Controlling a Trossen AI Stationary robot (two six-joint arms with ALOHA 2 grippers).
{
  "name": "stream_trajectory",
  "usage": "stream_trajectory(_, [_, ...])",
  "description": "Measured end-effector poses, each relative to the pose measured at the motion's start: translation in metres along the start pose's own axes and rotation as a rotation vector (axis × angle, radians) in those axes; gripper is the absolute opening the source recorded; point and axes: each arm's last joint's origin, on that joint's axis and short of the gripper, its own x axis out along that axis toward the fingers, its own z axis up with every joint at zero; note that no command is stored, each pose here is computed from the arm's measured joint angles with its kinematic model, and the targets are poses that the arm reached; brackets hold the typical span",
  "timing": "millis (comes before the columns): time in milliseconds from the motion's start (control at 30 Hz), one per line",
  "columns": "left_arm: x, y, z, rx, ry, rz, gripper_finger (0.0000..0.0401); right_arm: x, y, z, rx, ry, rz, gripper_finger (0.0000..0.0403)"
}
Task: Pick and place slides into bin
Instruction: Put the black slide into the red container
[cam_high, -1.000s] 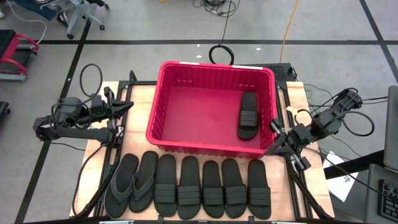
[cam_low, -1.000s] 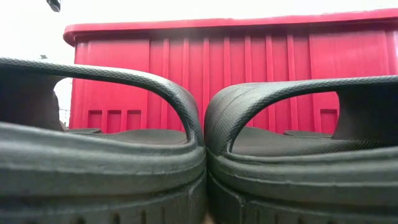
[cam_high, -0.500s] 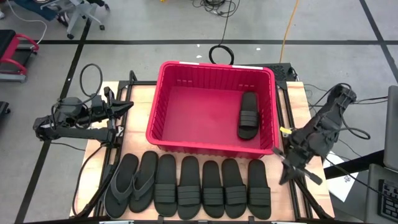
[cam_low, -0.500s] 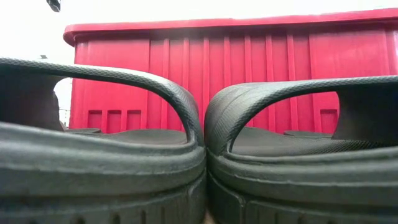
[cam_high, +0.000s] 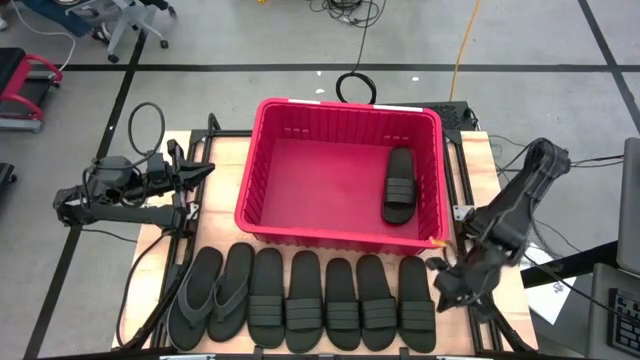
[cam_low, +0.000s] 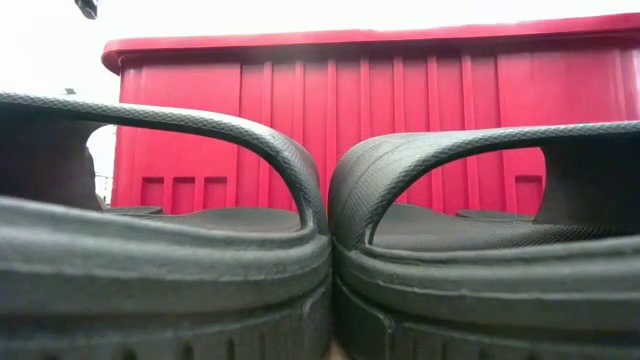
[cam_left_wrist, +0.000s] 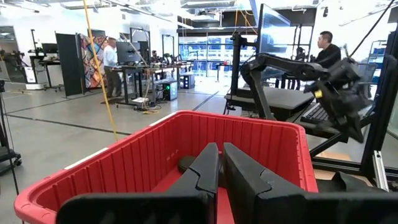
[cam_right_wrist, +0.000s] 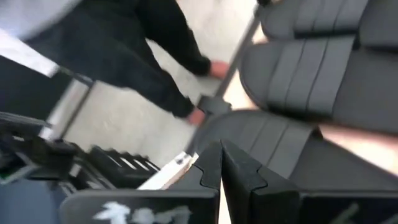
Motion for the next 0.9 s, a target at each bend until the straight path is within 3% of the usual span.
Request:
stream_trajectory(367, [0.0,0.0,0.0,0.009,-0.001,0.001,0.0026,0.041,-0.018,0.001,0.068,0.065,-0.259,0.0])
stream_trajectory(700, [0.0,0.0,0.002,0.044,-0.025,0.001,0.0026,0.064,-0.029,-0.018,0.18,0.158,-0.175,0.0003])
stream_trajectory(900, [0.0,0.0,0.003,0.043,-0.026,0.001,0.0026,0.066,-0.037,-0.024,0.279,0.16,-0.205,0.0059])
